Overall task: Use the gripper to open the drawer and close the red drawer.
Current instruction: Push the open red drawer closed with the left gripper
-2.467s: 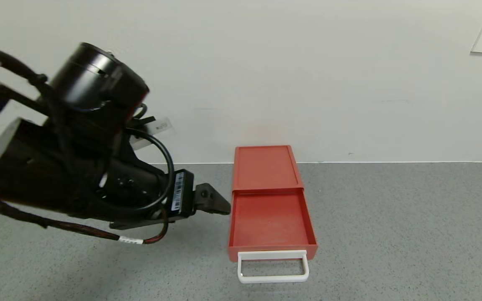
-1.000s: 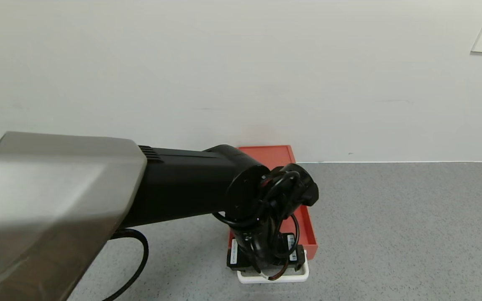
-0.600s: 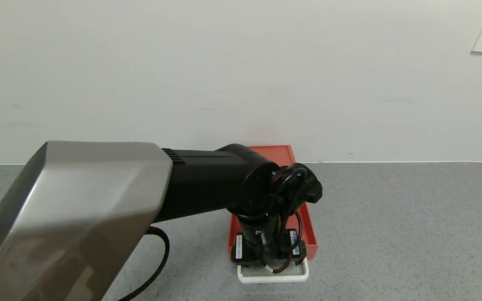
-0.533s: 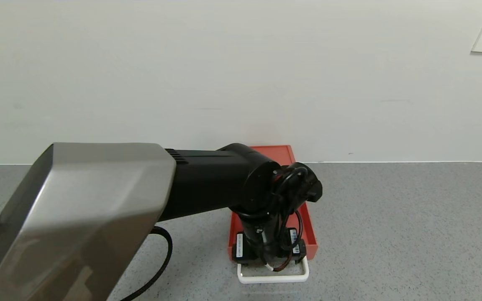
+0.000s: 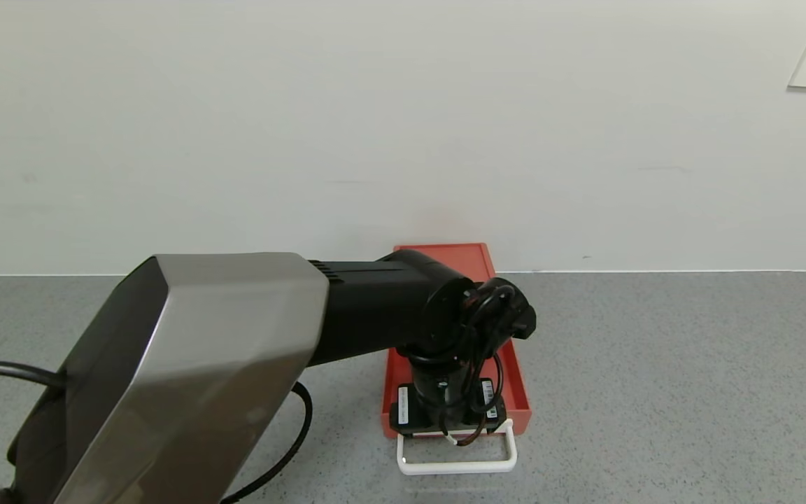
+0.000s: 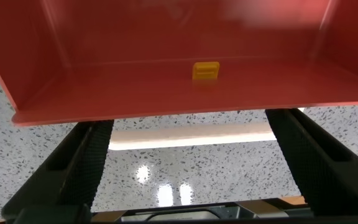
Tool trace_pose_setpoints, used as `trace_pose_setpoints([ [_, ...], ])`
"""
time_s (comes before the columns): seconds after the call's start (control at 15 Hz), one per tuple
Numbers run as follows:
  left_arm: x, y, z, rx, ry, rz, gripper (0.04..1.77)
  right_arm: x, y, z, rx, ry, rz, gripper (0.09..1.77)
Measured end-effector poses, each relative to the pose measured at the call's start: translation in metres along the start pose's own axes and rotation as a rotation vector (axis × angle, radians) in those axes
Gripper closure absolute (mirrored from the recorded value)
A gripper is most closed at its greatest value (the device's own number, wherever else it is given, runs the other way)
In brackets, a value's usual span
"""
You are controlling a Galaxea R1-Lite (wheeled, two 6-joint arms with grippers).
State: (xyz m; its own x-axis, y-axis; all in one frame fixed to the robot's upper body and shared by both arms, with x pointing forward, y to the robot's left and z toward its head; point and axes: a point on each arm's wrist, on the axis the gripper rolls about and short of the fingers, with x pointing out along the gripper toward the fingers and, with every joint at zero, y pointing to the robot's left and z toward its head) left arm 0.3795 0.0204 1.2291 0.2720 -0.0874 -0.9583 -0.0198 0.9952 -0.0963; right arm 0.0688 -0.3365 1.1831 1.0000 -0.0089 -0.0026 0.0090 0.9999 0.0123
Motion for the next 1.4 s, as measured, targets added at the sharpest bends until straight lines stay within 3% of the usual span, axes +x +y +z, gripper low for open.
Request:
trace_pose_setpoints([
  [0.53,0.000,-0.003,0.003,0.009,-0.092,0.036,0.06,0.000,0.000,0.000,0.000,-0.001,0.000,0.15],
  [1.07,0.005,-0.002,0.024,0.022,-0.235,0.021,0.06,0.000,0.000,0.000,0.000,-0.001,0.000,0.15],
  [1.4,0.007,0.001,0.035,0.027,-0.286,0.025,0.06,0.000,0.000,0.000,0.000,-0.001,-0.001,0.15],
])
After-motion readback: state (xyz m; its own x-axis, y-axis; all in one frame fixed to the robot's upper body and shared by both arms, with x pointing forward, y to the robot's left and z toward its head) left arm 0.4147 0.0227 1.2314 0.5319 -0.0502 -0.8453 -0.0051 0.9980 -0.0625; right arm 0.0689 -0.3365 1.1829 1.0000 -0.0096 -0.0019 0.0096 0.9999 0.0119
